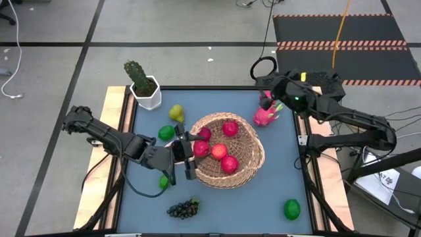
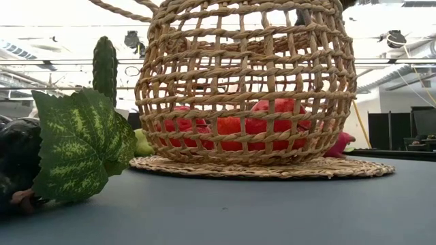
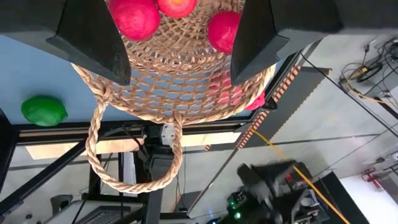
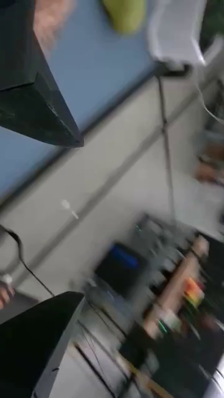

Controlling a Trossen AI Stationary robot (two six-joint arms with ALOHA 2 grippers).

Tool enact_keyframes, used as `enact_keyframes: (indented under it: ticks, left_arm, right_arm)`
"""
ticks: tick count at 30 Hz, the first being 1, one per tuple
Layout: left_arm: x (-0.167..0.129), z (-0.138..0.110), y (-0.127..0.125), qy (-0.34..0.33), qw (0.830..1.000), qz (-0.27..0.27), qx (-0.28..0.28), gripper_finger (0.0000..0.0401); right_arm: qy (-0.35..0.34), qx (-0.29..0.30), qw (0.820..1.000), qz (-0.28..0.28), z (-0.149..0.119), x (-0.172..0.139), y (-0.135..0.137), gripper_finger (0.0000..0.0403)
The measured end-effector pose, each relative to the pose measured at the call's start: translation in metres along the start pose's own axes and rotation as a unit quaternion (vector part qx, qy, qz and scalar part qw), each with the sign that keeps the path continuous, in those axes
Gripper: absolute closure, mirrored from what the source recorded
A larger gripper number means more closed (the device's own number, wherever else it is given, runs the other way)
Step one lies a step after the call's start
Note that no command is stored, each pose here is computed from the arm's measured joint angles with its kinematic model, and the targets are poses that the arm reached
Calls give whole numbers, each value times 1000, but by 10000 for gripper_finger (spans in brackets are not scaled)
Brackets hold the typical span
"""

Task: Build produce basket
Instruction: Put the red bell pepper into the brown basket

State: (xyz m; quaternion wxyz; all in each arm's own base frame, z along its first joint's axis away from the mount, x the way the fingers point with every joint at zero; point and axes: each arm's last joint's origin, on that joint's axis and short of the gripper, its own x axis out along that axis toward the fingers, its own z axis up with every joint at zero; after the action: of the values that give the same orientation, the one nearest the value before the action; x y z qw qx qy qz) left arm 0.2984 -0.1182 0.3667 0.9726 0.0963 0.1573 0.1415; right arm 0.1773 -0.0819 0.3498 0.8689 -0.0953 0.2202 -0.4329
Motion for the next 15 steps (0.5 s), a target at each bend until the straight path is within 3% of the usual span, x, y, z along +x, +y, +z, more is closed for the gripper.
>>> enact_keyframes:
  ticks: [9, 15]
  left_arm:
    - [0, -1, 0, 4, 1000, -1, 6, 128]
    - [0, -1, 0, 4, 1000, -1, 6, 128]
  right_arm:
    - [33, 72, 996, 51, -7, 38, -36, 12]
    - [120, 86, 985, 89, -34, 80, -51, 12]
